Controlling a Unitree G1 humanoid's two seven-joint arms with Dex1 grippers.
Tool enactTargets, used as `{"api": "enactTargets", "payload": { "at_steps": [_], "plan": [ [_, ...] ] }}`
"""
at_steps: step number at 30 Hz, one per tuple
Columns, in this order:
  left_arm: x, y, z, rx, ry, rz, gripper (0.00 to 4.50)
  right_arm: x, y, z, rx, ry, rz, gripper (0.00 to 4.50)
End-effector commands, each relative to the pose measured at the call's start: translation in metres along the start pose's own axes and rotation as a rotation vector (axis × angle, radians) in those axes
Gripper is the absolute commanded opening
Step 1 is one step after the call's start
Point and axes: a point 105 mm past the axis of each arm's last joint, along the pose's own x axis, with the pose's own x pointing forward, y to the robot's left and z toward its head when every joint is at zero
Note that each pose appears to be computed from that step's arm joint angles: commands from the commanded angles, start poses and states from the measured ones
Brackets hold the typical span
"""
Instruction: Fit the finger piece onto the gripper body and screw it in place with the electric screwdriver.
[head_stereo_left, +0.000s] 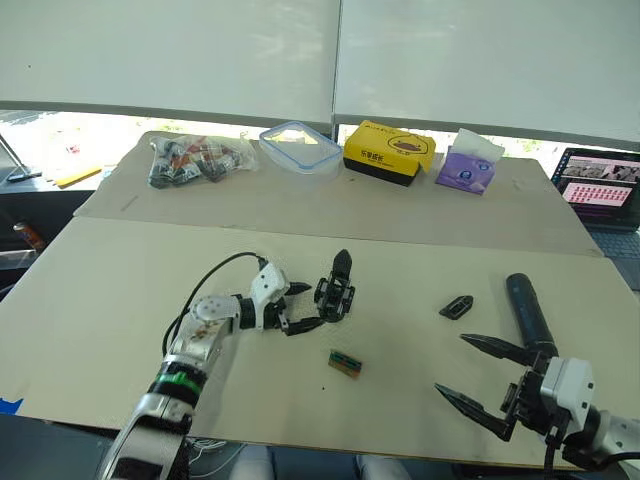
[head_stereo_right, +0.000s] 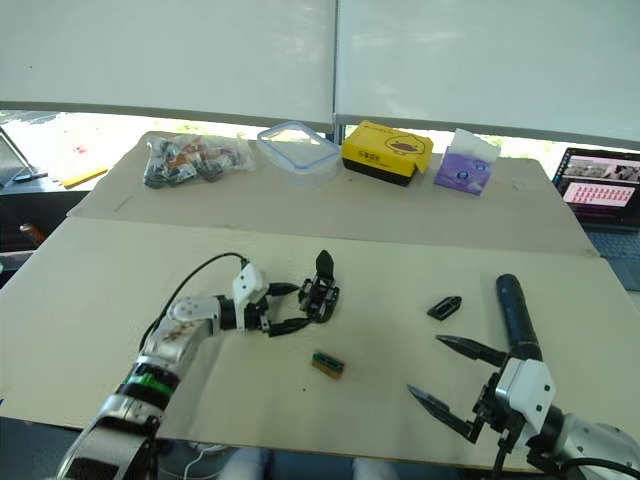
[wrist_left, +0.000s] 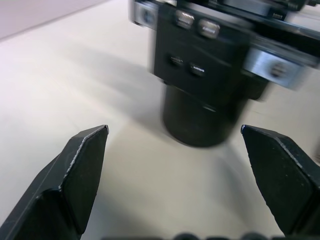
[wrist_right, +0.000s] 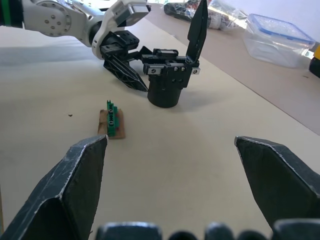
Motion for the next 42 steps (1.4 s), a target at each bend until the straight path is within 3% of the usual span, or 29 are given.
{"api": "enactTargets", "payload": {
  "at_steps": [1, 9, 12, 15, 16, 25, 39, 42],
  "plan": [
    [0.013, -0.004, 0.005, 0.056, -0.02, -0.065, 4.49, 0.001, -0.002, 0.01, -0.034, -0.031, -0.009, 4.5],
    [0.027, -0.012, 0.002, 0.09, -0.012, -0.145, 4.49, 0.001, -0.004, 0.01, -0.042, -0.03, -0.015, 4.5],
    [0.031, -0.019, 0.001, 0.09, -0.016, -0.182, 3.76, 0.0, -0.004, 0.011, -0.043, -0.029, -0.018, 4.5],
    [0.033, -0.022, 0.004, 0.09, -0.031, -0.192, 2.39, -0.001, -0.003, 0.011, -0.041, -0.027, -0.021, 4.5],
    [0.033, -0.023, 0.005, 0.094, -0.038, -0.196, 2.31, -0.001, -0.003, 0.011, -0.041, -0.025, -0.021, 4.5],
    [0.036, -0.027, 0.024, 0.155, -0.097, -0.273, 2.31, -0.008, -0.001, 0.012, -0.033, -0.011, -0.028, 4.5],
    [0.035, -0.025, 0.004, 0.13, -0.002, -0.244, 2.31, -0.013, 0.006, 0.012, -0.007, 0.0, -0.044, 4.5],
    [0.033, -0.026, 0.005, 0.145, -0.008, -0.239, 3.8, -0.016, 0.008, 0.013, 0.021, 0.001, -0.047, 4.5]
  ]
}}
